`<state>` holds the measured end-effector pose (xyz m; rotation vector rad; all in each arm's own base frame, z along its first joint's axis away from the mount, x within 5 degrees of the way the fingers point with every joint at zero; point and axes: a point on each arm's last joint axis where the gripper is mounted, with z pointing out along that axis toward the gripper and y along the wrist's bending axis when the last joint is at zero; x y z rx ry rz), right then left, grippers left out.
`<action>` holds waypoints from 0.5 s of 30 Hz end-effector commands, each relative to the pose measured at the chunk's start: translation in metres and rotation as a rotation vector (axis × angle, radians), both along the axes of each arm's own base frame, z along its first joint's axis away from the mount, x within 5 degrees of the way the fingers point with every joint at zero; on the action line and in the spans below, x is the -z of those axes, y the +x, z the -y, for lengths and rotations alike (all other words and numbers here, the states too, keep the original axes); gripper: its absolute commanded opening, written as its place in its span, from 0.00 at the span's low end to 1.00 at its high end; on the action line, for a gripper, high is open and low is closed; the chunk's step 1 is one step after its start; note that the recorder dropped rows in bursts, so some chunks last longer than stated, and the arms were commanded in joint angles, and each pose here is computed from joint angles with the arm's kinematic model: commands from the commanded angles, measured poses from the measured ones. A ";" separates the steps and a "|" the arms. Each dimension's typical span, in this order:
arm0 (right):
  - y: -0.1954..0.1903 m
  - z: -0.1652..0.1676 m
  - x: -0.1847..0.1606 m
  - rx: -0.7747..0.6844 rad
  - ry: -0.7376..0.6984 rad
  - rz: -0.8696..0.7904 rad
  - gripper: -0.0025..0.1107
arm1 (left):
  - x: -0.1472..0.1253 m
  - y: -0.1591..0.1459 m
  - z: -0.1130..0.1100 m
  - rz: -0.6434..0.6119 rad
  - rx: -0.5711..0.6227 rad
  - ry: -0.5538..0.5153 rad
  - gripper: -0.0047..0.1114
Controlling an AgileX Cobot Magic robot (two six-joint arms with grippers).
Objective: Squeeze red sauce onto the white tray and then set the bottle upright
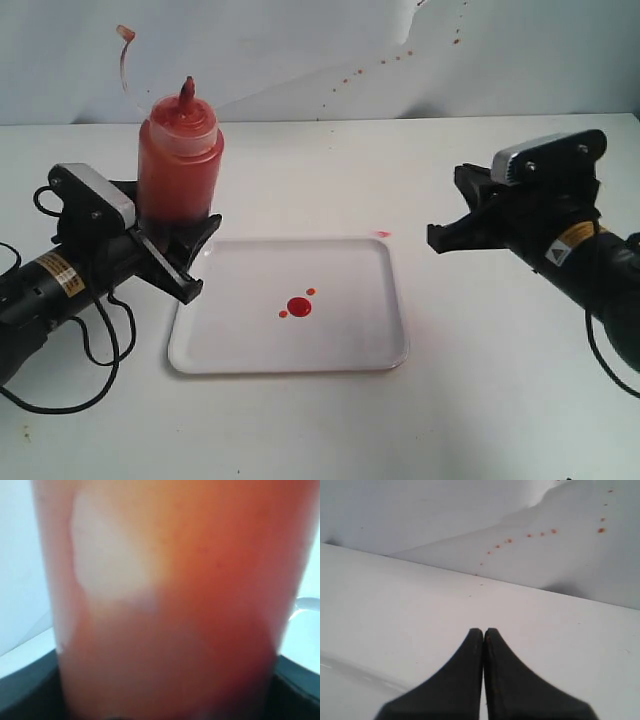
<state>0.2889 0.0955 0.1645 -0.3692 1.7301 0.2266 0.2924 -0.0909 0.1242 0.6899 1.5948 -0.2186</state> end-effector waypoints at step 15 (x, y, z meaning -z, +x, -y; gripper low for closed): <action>0.024 -0.014 -0.015 -0.310 0.098 -0.059 0.02 | 0.004 0.010 0.024 -0.056 0.252 -0.142 0.04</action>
